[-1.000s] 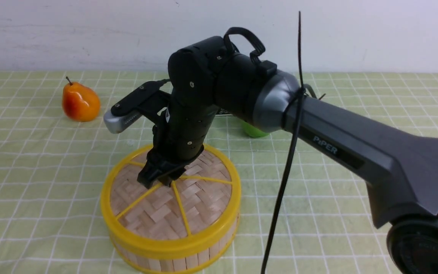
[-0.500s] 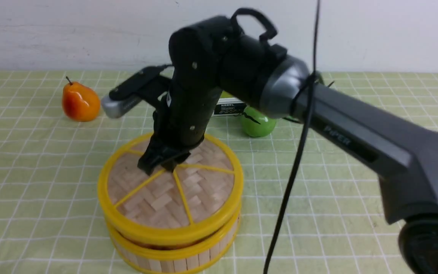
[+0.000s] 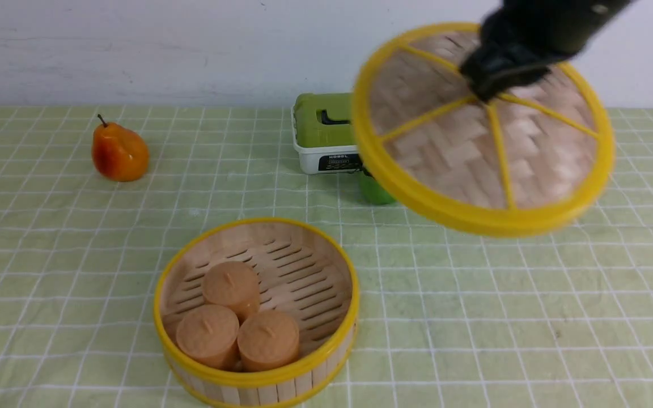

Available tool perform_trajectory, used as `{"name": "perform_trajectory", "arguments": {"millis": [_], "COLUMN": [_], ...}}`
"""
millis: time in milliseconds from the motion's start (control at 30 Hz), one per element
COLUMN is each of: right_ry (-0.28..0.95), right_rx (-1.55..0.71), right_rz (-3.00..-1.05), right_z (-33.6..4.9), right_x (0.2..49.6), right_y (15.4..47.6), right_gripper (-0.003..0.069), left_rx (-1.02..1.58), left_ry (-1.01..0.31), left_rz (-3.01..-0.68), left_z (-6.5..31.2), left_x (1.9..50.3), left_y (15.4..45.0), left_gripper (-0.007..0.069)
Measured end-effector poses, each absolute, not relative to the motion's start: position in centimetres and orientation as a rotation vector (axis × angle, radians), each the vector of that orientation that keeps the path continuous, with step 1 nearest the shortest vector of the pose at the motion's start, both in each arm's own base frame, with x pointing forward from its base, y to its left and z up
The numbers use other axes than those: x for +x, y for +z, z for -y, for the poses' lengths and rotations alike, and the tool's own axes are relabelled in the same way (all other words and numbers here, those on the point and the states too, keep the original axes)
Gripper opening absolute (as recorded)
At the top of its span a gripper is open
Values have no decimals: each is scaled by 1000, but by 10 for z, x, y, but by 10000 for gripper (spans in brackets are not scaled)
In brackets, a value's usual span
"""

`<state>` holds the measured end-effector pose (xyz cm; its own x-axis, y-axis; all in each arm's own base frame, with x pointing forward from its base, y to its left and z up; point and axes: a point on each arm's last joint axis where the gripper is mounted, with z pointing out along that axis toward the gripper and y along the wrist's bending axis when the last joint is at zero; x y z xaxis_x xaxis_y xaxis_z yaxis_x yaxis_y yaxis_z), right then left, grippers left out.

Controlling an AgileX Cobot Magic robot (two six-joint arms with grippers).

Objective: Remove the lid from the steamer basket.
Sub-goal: Use the right arm to place the steamer lid on the table

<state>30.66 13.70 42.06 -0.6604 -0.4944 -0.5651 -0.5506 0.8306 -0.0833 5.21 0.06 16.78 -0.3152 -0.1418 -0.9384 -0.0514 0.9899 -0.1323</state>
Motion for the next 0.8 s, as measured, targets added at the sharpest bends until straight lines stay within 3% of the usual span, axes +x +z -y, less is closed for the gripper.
{"name": "perform_trajectory", "arguments": {"millis": [167, 433, 600, 700, 800], "right_ry": [173, 187, 186, 184, 187], "right_rx": [-603, -511, -457, -445, -429], "right_rz": [-2571, -2655, -2684, -2679, -2673], "right_z": [-103, -104, -107, -108, -108], "right_x": [306, 322, 334, 339, 339], "right_y": [344, 237, 212, 204, 205], "right_gripper": [80, 80, 84, 127, 245], "left_rx": [-139, -139, -139, -139, -139], "left_ry": [-91, -91, -91, -91, -91], "left_rz": [-1892, -1892, -1892, -1892, -1892], "left_z": [-1, -1, -1, -1, -1], "left_x": [52, 52, 52, 52, 52], "left_y": [168, 168, 168, 168, 168], "left_gripper": [239, 239, 239, 239, 239]}}
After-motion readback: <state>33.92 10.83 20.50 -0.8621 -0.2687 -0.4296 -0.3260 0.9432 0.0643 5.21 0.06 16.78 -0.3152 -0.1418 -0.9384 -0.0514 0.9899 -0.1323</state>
